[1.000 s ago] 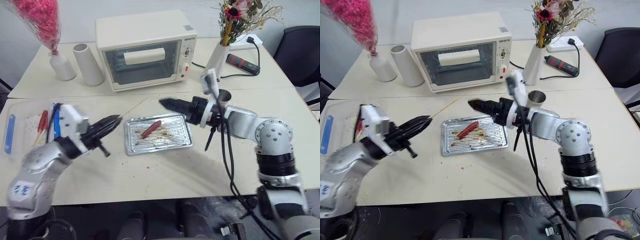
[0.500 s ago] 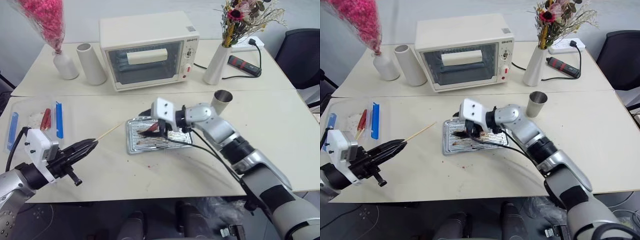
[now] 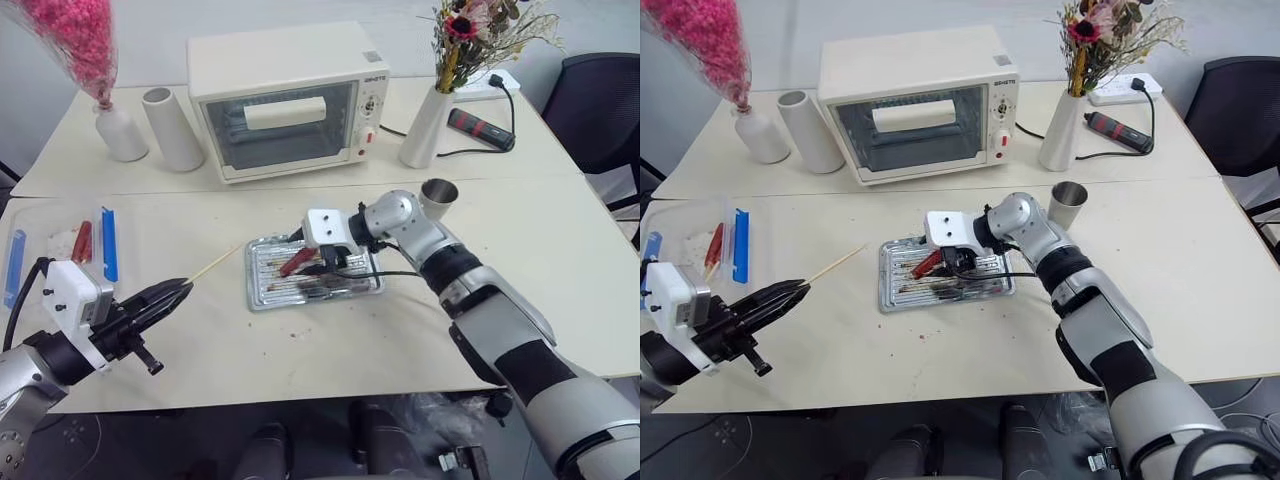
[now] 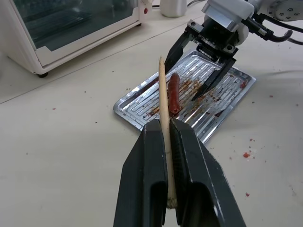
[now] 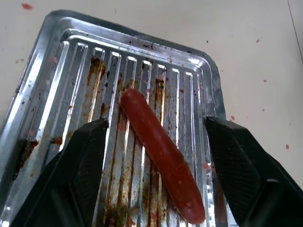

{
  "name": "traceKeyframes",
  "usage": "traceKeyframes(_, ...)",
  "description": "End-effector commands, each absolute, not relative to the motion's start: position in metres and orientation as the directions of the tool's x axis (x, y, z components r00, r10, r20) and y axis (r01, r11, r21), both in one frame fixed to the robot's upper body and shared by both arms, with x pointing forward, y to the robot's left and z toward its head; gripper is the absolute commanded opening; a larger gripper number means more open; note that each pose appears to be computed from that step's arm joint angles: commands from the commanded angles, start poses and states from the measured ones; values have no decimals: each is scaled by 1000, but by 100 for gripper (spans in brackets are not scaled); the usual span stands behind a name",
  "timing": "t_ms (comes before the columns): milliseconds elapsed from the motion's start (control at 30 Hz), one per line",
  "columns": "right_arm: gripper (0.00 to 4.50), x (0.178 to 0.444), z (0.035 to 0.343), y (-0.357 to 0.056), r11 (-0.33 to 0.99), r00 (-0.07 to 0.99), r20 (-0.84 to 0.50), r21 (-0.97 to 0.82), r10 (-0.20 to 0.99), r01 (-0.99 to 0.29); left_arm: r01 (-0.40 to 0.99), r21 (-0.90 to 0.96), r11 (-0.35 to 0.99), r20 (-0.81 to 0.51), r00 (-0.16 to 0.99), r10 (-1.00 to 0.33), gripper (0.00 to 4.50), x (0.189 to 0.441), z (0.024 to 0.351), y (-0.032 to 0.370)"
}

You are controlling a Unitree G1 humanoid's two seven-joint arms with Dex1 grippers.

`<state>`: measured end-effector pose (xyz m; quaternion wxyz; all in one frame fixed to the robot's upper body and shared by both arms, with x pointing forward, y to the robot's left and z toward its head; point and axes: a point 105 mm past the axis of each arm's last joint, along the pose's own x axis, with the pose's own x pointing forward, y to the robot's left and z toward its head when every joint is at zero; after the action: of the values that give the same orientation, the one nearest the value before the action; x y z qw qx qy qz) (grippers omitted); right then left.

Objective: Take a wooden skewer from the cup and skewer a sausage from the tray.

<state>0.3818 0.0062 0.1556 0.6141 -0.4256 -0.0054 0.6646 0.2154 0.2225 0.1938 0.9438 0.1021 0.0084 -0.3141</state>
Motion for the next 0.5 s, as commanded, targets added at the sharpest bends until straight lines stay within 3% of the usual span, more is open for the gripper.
traceKeyframes(33, 336, 385, 164, 14, -264, 143, -565, -575, 813, -774, 592, 227, 773, -44, 799, -600, 0, 215, 205, 219)
traceKeyframes(333, 336, 392, 150, 18, -244, 206, -604, -577, 770, -779, 589, 233, 774, -34, 800, -598, 0, 216, 207, 218)
traceKeyframes(500, 213, 390, 144, 17, -241, 179, -623, -528, 762, -814, 586, 236, 775, -30, 801, -597, 0, 217, 209, 218)
